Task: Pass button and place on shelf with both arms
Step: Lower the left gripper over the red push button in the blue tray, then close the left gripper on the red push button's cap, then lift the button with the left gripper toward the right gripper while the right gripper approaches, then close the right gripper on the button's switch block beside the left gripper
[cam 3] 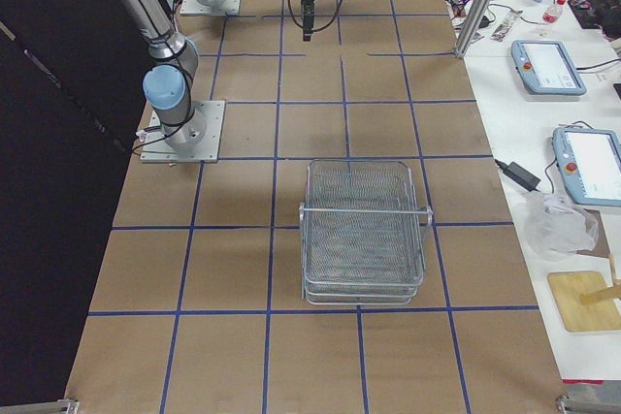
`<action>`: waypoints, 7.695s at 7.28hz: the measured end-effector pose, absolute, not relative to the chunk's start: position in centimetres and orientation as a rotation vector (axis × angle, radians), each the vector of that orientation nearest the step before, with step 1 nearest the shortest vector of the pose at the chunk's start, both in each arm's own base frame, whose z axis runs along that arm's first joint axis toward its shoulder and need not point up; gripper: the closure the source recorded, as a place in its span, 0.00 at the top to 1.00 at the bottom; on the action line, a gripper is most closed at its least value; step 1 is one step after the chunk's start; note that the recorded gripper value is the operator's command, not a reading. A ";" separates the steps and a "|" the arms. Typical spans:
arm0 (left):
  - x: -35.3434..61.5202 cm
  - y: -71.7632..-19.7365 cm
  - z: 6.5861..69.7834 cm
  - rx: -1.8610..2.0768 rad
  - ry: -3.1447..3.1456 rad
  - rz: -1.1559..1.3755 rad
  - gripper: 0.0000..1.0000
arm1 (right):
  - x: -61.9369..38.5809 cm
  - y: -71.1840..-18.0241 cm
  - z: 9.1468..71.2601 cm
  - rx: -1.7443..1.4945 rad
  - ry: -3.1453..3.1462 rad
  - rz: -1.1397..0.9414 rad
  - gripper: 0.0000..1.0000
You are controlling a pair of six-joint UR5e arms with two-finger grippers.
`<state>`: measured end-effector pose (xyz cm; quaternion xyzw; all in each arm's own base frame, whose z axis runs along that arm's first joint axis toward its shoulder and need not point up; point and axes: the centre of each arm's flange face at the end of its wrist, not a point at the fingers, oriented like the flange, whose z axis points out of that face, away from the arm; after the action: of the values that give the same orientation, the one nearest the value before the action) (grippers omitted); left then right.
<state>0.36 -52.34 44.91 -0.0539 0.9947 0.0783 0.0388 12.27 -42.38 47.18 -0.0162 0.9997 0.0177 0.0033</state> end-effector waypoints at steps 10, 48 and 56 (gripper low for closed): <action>11.7 -53.3 19.5 0.127 3.126 0.090 0.90 | 11.9 -43.2 45.6 0.007 3.134 0.107 1.00; -37.6 -51.7 42.6 2.160 2.602 -0.936 0.00 | 8.7 -53.1 46.3 1.508 1.866 0.677 1.00; -37.5 -51.7 42.9 2.156 2.601 -0.942 0.00 | 9.5 -54.8 44.6 1.471 1.834 0.699 0.97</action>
<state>-37.53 -51.72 42.85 0.6045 0.7292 -0.2642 -0.1817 9.49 -54.81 44.58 0.5646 0.7037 0.2683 0.3377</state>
